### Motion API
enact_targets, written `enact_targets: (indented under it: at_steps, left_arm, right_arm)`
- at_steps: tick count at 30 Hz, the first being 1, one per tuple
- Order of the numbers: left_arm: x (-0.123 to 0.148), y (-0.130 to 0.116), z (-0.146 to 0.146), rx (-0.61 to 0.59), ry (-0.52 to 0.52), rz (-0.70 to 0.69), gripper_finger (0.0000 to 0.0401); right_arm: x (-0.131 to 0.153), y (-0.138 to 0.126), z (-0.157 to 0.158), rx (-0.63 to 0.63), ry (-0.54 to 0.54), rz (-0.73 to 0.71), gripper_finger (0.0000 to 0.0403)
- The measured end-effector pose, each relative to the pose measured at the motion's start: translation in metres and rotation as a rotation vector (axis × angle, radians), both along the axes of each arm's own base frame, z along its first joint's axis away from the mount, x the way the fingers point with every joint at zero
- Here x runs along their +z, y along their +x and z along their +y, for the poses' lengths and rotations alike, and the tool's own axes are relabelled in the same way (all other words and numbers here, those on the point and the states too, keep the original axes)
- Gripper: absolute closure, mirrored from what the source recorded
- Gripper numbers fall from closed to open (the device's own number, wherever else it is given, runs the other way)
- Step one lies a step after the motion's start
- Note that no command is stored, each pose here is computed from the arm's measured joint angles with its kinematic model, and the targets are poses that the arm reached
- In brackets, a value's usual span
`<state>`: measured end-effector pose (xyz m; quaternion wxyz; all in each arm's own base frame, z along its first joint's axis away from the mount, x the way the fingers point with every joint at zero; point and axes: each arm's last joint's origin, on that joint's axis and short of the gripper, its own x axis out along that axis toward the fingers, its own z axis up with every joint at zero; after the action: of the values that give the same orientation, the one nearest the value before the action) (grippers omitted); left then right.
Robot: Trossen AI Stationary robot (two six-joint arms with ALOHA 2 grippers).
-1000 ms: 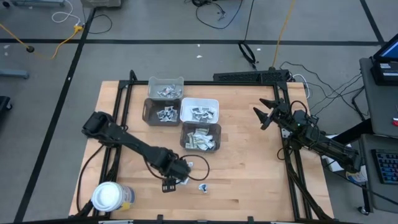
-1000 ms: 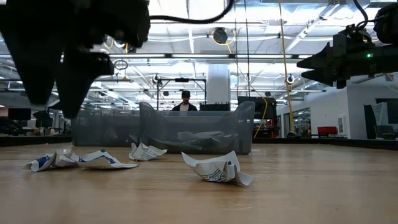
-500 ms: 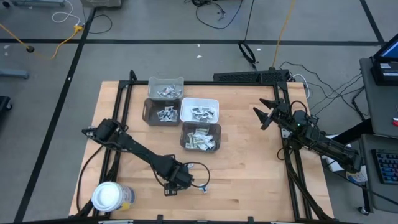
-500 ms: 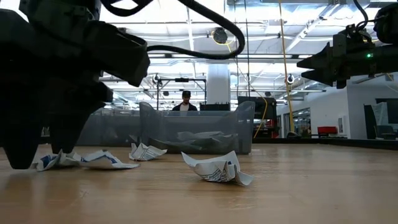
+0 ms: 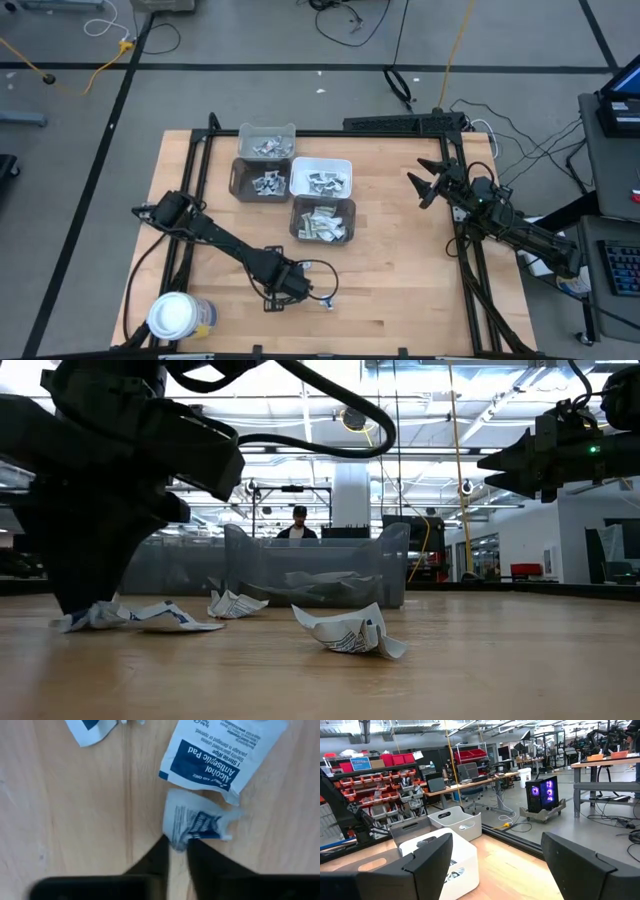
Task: Pick & Place First Aid Supplies
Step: Put the blue alcohol pad into the left black bin
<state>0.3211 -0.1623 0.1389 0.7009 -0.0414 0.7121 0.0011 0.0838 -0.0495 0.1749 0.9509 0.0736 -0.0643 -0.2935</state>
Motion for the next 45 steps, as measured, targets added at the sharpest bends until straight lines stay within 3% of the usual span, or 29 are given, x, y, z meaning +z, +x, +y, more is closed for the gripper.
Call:
enact_targets:
  at_steps: [3,9,21,31,36,45]
  left_arm:
    - [0.0,-0.001,0.0,-0.029,0.005,0.002,0.0389]
    - [0.009,-0.007,0.004,-0.082,0.009,0.034,0.0397]
    - [0.101,-0.042,0.035,-0.049,-0.097,-0.043,0.04]
    - [0.141,-0.075,0.057,0.001,-0.104,-0.044,0.04]
    - [0.142,-0.067,0.084,0.115,-0.098,-0.049,0.0401]
    - [0.142,-0.055,0.174,0.397,-0.083,-0.072,0.0401]
  right_arm:
    - [0.0,0.0,0.0,0.0,0.0,0.0,0.0105]
    - [0.0,0.0,0.0,0.0,0.0,0.0,0.0105]
    - [0.0,0.0,0.0,0.0,0.0,0.0,0.0105]
    - [0.0,0.0,0.0,-0.001,0.0,0.0,0.0105]
    - [0.0,0.0,0.0,0.0,0.0,0.0,0.0105]
    - [0.0,0.0,0.0,0.0,0.0,0.0,0.0105]
